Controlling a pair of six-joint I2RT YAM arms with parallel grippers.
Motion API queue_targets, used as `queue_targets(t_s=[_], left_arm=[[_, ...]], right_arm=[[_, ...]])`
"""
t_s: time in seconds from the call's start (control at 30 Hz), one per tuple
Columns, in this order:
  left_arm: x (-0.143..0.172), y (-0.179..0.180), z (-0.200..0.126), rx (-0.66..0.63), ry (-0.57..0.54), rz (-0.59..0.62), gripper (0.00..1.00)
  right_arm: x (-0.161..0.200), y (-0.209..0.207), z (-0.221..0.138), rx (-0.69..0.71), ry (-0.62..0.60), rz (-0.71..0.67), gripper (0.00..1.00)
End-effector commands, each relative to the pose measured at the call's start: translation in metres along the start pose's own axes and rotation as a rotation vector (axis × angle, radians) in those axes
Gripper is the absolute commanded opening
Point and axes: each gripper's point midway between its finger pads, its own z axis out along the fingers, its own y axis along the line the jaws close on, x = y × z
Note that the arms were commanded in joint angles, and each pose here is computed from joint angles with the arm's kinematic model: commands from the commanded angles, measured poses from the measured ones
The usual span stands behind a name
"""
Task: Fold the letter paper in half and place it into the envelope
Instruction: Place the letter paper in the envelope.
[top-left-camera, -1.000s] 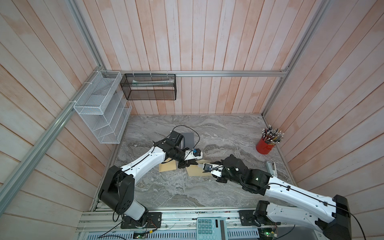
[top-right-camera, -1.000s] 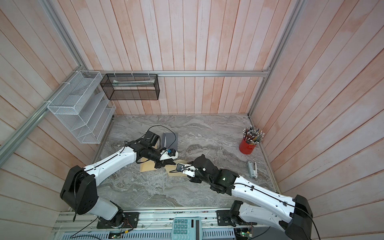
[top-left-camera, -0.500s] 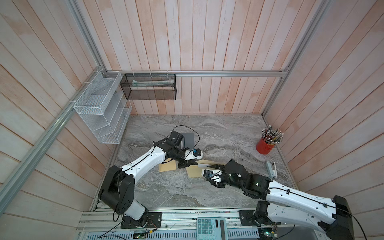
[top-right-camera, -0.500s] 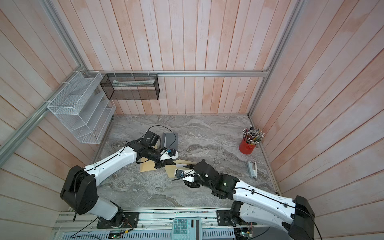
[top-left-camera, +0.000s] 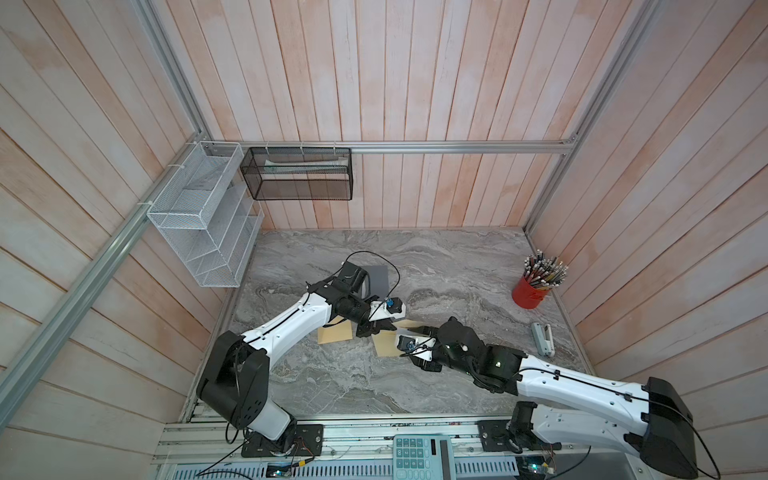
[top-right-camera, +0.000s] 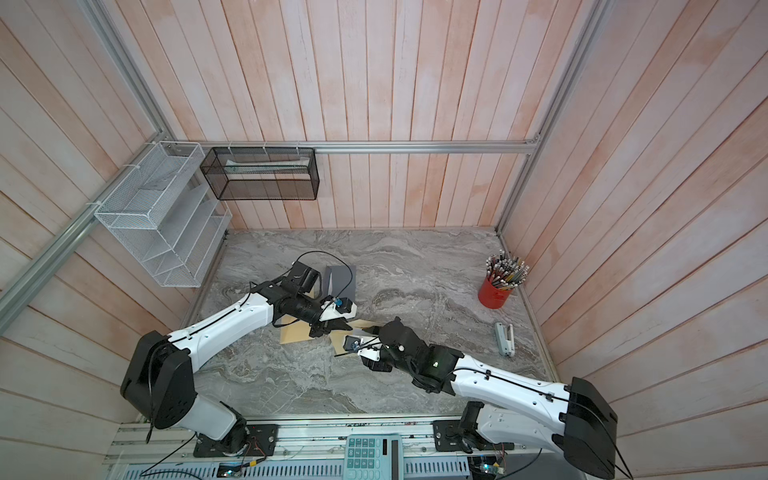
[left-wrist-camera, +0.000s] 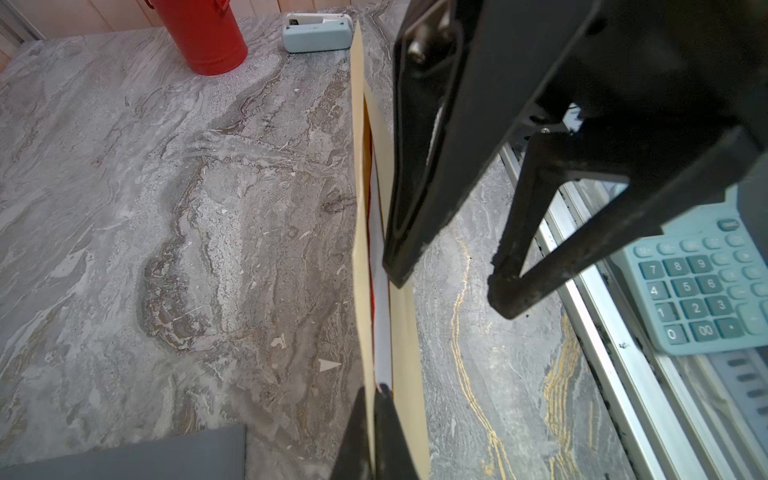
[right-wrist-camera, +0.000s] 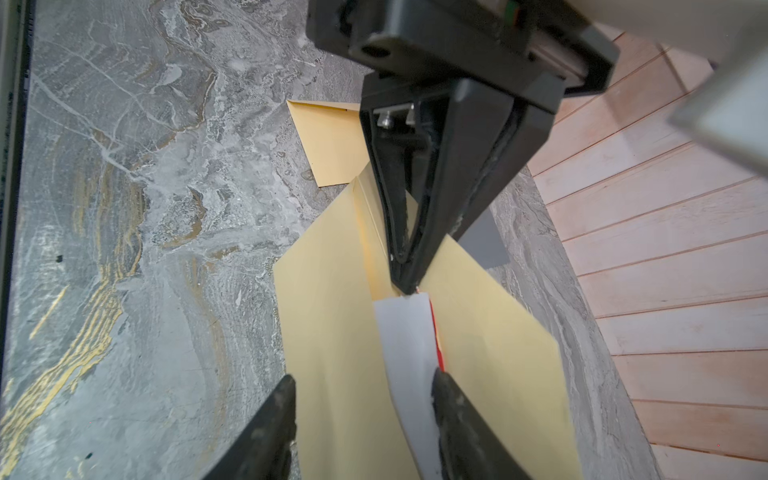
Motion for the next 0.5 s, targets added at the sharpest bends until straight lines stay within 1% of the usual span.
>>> queue_targets(t_s=[0.0, 0.3, 0.47], left_arm=[[-0.009, -0.001, -0.001, 0.02, -0.026, 0.001, 0.0], [-0.008, -0.002, -0.001, 0.023, -0.024, 0.001, 0.0], [-0.01, -0.003, 0.0, 0.028, -0.027, 0.004, 0.0]], right_arm=[[-0.007, -0.006, -0.001, 0.03, -0.015, -0.006, 0.54], [-0.006, -0.007, 0.006, 0.04, -0.017, -0.005, 0.55], [0.002, -0.001, 0.015, 0.02, 0.013, -0.001, 0.55]])
